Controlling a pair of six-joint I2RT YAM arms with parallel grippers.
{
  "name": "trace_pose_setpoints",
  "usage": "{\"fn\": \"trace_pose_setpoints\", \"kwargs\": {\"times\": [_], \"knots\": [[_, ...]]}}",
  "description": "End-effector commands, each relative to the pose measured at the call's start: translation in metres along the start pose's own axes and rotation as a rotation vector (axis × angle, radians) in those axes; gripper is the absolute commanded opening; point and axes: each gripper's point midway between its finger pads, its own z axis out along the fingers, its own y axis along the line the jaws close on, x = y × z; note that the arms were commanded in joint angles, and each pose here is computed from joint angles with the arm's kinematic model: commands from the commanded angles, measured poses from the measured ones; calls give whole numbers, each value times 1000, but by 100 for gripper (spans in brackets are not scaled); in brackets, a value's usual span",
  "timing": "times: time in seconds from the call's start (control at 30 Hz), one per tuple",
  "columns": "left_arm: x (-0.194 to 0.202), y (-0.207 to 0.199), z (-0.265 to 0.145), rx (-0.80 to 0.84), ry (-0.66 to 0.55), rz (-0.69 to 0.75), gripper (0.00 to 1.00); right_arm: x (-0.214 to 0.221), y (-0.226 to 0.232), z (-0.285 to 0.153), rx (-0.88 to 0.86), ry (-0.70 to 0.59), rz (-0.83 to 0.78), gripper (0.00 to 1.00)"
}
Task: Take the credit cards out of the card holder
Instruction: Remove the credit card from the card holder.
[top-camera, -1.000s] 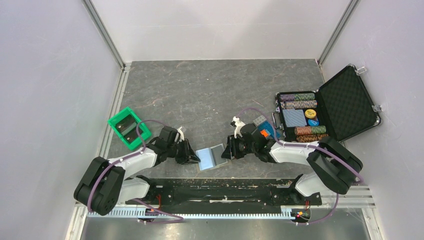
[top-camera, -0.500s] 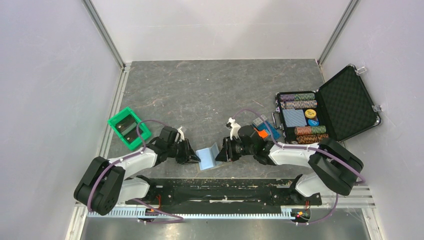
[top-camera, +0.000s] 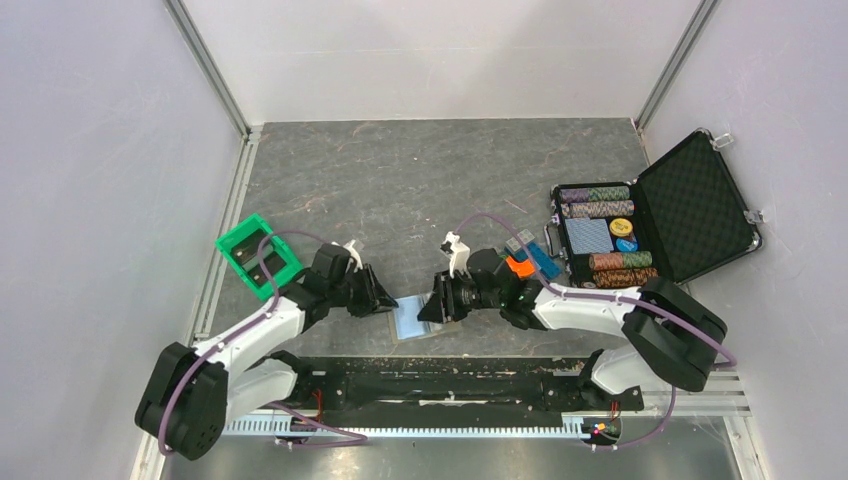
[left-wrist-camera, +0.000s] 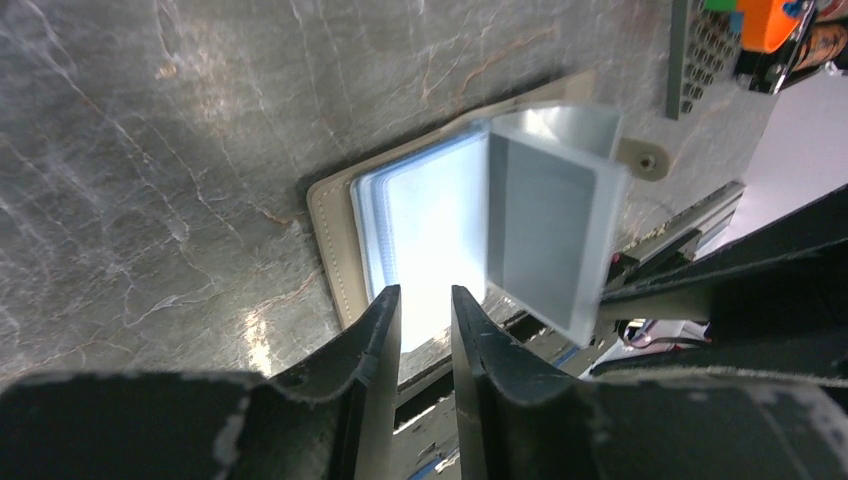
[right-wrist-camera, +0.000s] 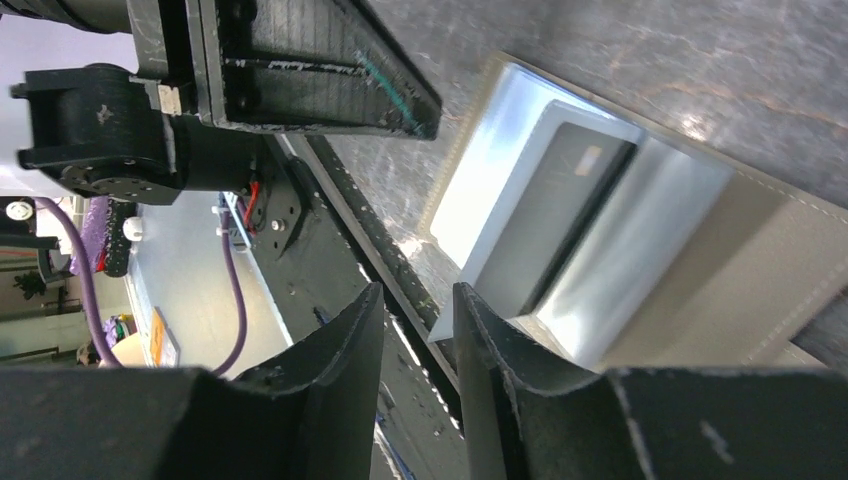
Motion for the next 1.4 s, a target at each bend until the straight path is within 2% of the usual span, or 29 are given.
{"fn": "trace_pose_setpoints", "kwargs": {"times": [0.0, 0.23, 0.4, 0.53, 0.77, 1.03, 1.37], "knots": [[-28, -15, -16, -38, -112, 6, 34, -19, 21, 9, -35, -31, -31, 36], [-33, -25, -30, -7, -155, 29, 39, -8, 21, 22, -16, 1, -44, 40], [-29, -28, -31, 22, -147, 36, 41, 3, 5, 31, 32, 34, -51, 41], [-22, -39, -25, 105, -107, 34, 41, 1, 0, 30, 57, 22, -67, 41], [-7, -28, -7, 116, -28, 12, 32, -12, -15, 24, 123, 3, -147, 41], [3, -10, 10, 88, 20, -16, 26, -17, -36, 18, 137, -4, -121, 41], [7, 12, 20, 24, 3, -50, 20, -6, -44, 20, 53, -22, -29, 41]]}}
